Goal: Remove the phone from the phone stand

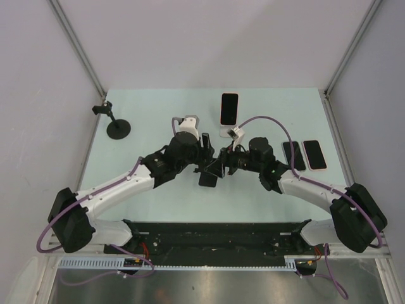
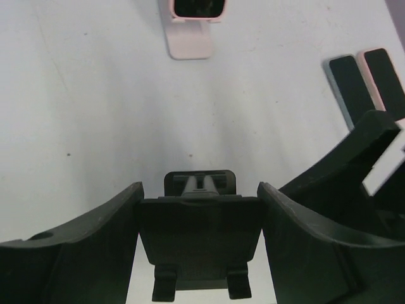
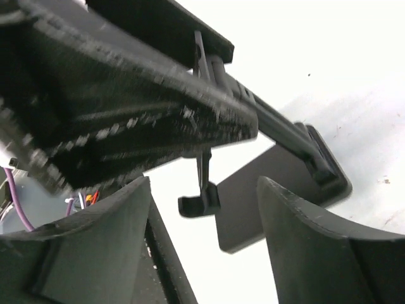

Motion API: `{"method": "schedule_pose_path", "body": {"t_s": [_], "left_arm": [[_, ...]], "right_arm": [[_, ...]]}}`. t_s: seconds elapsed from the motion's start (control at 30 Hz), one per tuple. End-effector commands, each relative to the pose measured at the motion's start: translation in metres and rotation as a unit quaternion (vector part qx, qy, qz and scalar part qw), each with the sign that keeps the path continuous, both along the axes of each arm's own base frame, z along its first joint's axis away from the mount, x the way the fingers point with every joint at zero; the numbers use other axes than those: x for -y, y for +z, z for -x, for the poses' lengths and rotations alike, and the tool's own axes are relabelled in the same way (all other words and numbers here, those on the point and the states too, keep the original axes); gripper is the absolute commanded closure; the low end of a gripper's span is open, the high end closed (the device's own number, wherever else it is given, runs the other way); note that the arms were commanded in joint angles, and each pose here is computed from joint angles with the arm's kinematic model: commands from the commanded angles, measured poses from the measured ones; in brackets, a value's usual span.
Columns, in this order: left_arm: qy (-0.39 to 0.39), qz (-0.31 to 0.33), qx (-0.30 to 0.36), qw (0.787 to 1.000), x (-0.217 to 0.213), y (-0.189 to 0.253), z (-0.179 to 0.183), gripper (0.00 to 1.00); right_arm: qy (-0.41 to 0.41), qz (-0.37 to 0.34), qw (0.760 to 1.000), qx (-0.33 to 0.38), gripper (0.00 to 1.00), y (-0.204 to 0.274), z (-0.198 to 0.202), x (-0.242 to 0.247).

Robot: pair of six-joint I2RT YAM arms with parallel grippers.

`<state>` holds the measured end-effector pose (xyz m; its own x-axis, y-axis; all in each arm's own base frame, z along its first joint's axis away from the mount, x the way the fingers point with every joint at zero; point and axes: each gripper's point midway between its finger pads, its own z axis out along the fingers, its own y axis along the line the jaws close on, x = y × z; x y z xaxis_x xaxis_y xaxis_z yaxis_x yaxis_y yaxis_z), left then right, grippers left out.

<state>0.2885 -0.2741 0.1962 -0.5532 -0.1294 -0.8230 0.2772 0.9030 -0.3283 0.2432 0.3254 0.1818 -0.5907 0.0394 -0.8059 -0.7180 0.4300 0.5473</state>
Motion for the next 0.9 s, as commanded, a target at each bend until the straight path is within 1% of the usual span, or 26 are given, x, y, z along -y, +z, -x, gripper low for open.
{"method": "schedule_pose_path", "body": {"t_s": [0.0,0.03,0.13,0.17,0.2,0.23,0.27,0.3,0.37,0.4,0.47,0.5,0.53,0.57,0.6,0.63,0.73,0.77,0.83,0.87], "left_arm": [[0.038,0.003,0.039,0.998,-0.032,0.029,-0.031,0.81],[0.044,-0.008,0.047,0.998,-0.041,0.031,-0.038,0.82],[0.069,-0.032,0.065,0.995,-0.078,0.04,-0.064,0.82],[0.077,-0.039,0.066,0.994,-0.089,0.04,-0.072,0.82],[0.1,-0.047,0.071,0.991,-0.11,0.044,-0.086,0.82],[0.096,-0.071,0.077,0.99,-0.121,0.044,-0.093,0.82],[0.102,-0.088,0.079,0.988,-0.132,0.043,-0.1,0.82],[0.123,-0.103,0.078,0.984,-0.153,0.043,-0.115,0.82],[0.11,-0.129,0.08,0.982,-0.168,0.041,-0.128,0.82],[0.126,-0.134,0.083,0.979,-0.186,0.046,-0.141,0.82],[0.121,-0.161,0.073,0.977,-0.2,0.035,-0.157,0.81],[0.128,-0.18,0.083,0.972,-0.214,0.043,-0.168,0.81],[0.126,-0.196,0.071,0.97,-0.219,0.03,-0.178,0.82],[0.128,-0.206,0.071,0.968,-0.225,0.03,-0.184,0.81],[0.136,-0.21,0.08,0.965,-0.234,0.039,-0.194,0.82],[0.132,-0.223,0.069,0.963,-0.238,0.027,-0.203,0.82],[0.134,-0.22,0.072,0.964,-0.252,0.029,-0.223,0.81],[0.13,-0.222,0.06,0.964,-0.255,0.016,-0.231,0.81],[0.128,-0.217,0.065,0.966,-0.263,0.018,-0.244,0.8],[0.124,-0.218,0.054,0.967,-0.265,0.005,-0.249,0.8]], "right_arm": [[-0.018,-0.019,0.998,0.05,0.23,0.028,-0.011,0.006],[-0.023,-0.015,0.998,0.052,0.17,0.028,-0.013,0.009],[-0.032,0.004,0.998,0.055,0.09,0.023,-0.015,0.017],[-0.033,0.011,0.998,0.059,0.08,0.022,-0.014,0.02],[-0.034,0.015,0.997,0.06,0.07,0.019,-0.014,0.023],[-0.04,0.017,0.997,0.064,0.05,0.02,-0.016,0.026],[-0.041,0.025,0.997,0.065,0.04,0.016,-0.015,0.028],[-0.048,0.029,0.996,0.068,0.04,0.015,-0.015,0.032],[-0.055,0.034,0.996,0.069,0.03,0.012,-0.017,0.038],[-0.057,0.035,0.995,0.068,0.02,0.011,-0.016,0.041],[-0.061,0.038,0.995,0.067,0.02,0.009,-0.018,0.045],[-0.059,0.039,0.995,0.069,0.02,0.009,-0.017,0.046],[-0.059,0.042,0.995,0.068,0.03,0.008,-0.016,0.048],[-0.062,0.045,0.995,0.068,0.02,0.007,-0.017,0.05],[-0.062,0.048,0.994,0.071,0.02,0.007,-0.017,0.051],[-0.064,0.051,0.994,0.074,0.02,0.007,-0.018,0.053],[-0.068,0.058,0.993,0.076,0.02,0.005,-0.02,0.057],[-0.069,0.06,0.993,0.076,0.02,0.004,-0.02,0.059],[-0.072,0.062,0.993,0.075,0.02,0.002,-0.023,0.061],[-0.072,0.063,0.993,0.074,0.02,0.001,-0.023,0.062]]}}
